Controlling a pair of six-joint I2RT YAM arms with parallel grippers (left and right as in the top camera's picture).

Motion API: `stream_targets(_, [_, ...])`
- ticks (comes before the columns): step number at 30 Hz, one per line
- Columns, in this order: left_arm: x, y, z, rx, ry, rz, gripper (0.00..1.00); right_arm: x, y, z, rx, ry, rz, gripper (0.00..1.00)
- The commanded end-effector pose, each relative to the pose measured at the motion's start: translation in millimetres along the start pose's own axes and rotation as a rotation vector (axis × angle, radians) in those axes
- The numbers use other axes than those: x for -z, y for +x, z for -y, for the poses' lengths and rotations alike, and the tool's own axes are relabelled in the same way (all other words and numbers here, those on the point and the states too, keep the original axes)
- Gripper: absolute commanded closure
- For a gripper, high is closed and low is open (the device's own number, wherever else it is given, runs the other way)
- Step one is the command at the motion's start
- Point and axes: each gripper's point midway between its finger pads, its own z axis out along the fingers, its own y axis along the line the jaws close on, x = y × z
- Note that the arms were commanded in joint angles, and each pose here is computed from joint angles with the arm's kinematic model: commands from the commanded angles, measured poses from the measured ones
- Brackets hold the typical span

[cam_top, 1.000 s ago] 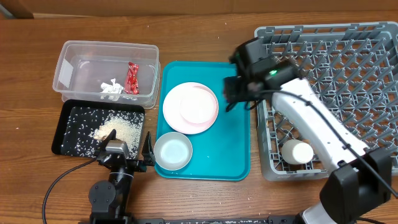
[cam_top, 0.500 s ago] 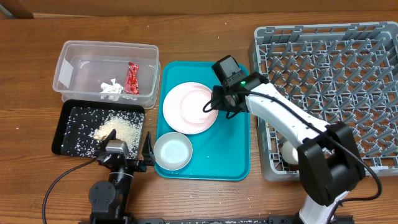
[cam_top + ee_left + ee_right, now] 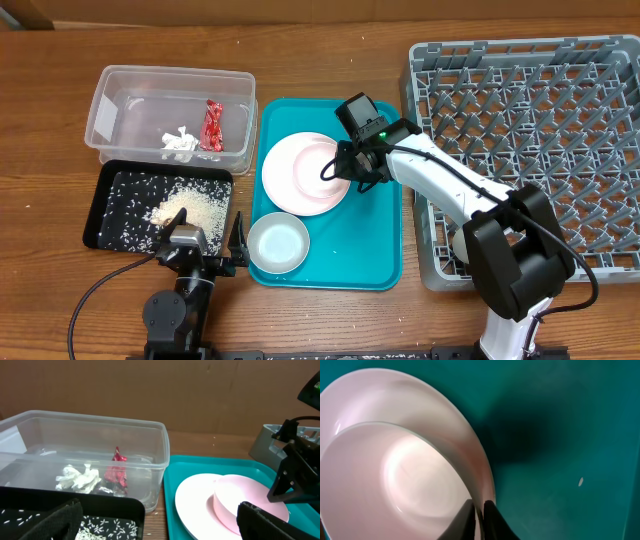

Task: Sort waste into correct bins and load items into the dishwasher
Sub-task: 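Lift the small bowl with the right gripper and set it in the rack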

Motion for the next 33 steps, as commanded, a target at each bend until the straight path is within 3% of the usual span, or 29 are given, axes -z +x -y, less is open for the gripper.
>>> stream_targets(1, [0.3,0.1,-1.7,0.01,-0.006,0.004,0.0,-0.5,5.1,-5.4,0.009,-0.009,-0.008,0.96])
stream_targets(6, [0.3,0.1,-1.7,0.01,-0.006,0.004,0.0,12.2,-6.5,0.5,0.004,0.021,0.049,0.96])
stream_targets(10, [0.3,0.1,-1.7,0.01,-0.006,0.004,0.0,55.4,-28.2,-2.1,0.058,0.029,0.174,0.96])
stream_targets(12, [0.3,0.1,-1.7,0.01,-0.006,0.004,0.0,101.3,-43.0,1.4,0.082,0.049,0.297,0.96])
stream_targets(16, [0.3,0.1,-1.7,0.01,-0.006,0.004,0.0,168.2,-61.3,45.7,0.021,0.263,0.516,0.96])
stream_targets(23, [0.3,0.1,-1.7,0.01,-0.006,0.004,0.0,282.4,-63.2,150.5,-0.185,0.892,0.914,0.96])
stream_targets(27, [0.3,0.1,-1.7,0.01,-0.006,0.004,0.0,304.1,-67.7,185.4,-0.212,1.095,0.953,0.96])
stream_targets(33, [0.3,0.1,-1.7,0.01,-0.006,0.004,0.0,281.4,-77.2,239.2,-0.308,1.189,0.826,0.96])
